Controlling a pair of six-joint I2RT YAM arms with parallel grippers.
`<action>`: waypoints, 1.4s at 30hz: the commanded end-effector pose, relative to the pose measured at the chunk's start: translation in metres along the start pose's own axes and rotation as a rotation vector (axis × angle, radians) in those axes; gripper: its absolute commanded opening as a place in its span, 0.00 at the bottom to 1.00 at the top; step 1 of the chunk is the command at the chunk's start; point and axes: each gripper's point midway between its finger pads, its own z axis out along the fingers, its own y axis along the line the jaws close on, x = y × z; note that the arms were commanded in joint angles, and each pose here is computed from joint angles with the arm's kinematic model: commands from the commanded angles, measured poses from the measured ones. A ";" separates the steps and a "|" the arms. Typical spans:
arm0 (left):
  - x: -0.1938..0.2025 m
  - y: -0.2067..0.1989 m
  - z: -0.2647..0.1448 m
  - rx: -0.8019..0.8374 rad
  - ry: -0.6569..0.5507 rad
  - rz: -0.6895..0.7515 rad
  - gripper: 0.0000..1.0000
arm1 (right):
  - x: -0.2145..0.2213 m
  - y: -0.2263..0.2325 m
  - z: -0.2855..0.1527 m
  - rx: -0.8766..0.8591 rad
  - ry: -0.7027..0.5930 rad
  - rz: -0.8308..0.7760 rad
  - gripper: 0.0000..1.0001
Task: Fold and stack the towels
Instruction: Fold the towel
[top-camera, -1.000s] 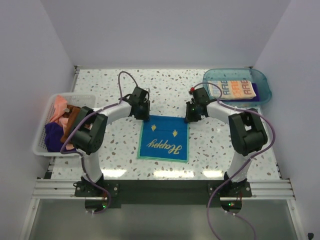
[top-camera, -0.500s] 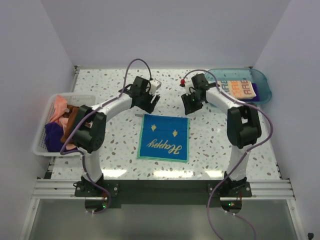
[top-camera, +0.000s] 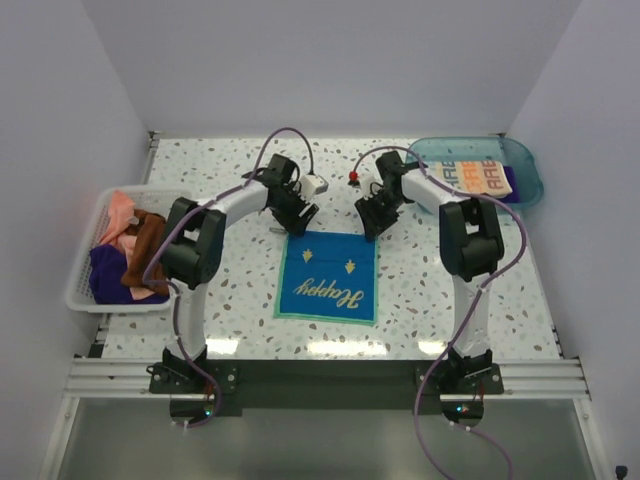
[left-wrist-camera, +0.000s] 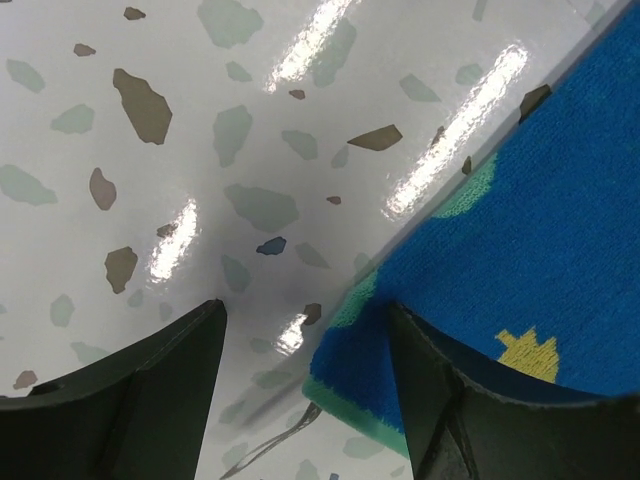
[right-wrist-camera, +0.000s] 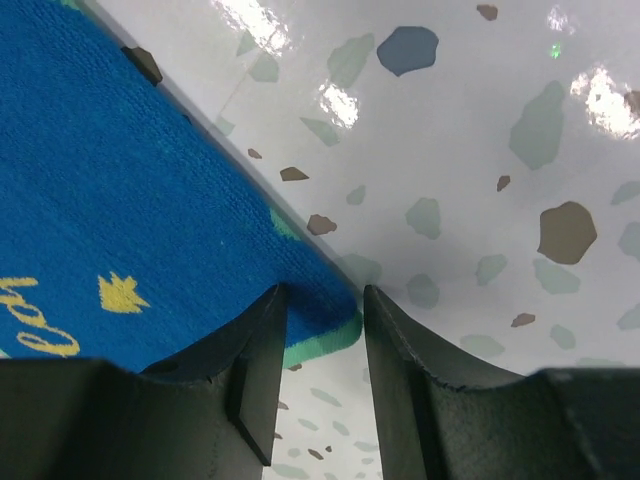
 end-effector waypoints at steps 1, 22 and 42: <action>0.000 -0.002 -0.002 0.068 0.002 0.039 0.69 | -0.001 0.005 0.002 -0.064 0.015 -0.040 0.40; 0.045 -0.016 -0.006 0.186 0.121 -0.025 0.50 | 0.020 0.007 0.009 -0.099 0.111 -0.055 0.17; 0.050 -0.037 0.000 0.274 0.148 -0.035 0.26 | 0.015 0.007 0.007 -0.096 0.106 -0.076 0.06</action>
